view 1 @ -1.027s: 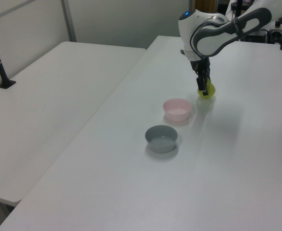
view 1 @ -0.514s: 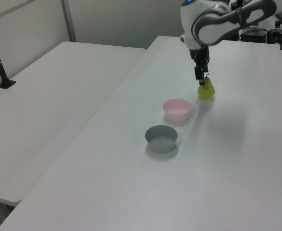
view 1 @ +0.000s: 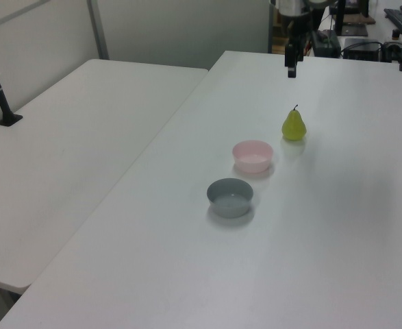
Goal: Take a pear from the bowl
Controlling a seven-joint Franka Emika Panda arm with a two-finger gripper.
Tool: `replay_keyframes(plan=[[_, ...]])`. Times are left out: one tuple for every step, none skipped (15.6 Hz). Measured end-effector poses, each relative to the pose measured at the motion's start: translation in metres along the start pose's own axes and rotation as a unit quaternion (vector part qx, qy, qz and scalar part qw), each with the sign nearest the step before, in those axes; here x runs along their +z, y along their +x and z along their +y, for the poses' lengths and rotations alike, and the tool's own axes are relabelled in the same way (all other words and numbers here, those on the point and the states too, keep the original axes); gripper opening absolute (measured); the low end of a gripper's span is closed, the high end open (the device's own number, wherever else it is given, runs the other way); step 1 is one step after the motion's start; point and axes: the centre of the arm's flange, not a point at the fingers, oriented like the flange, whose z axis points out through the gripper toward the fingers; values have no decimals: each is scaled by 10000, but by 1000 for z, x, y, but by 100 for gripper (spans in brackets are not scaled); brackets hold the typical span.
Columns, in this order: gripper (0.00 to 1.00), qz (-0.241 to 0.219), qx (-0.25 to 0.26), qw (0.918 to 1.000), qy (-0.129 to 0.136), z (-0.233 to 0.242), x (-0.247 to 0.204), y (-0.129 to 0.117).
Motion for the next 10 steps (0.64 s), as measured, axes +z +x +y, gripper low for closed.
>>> replay_keyframes(plan=[[100,44,57,10000,17,-1,-5,-2],[100,85,158,9998,60,-3,-10,-3],[100,110,216,9997,89,-4,-12,-4],[100,135,257,9995,117,-4,-15,-4],[100,162,302,9993,163,-3,-18,-6],[100,186,342,9990,216,-2,-20,-7],[100,201,373,9988,253,0,-22,-8],[100,208,397,9986,271,1,-22,-8],[100,208,425,9985,281,1,-22,-8],[100,207,446,9984,283,1,-22,-8]])
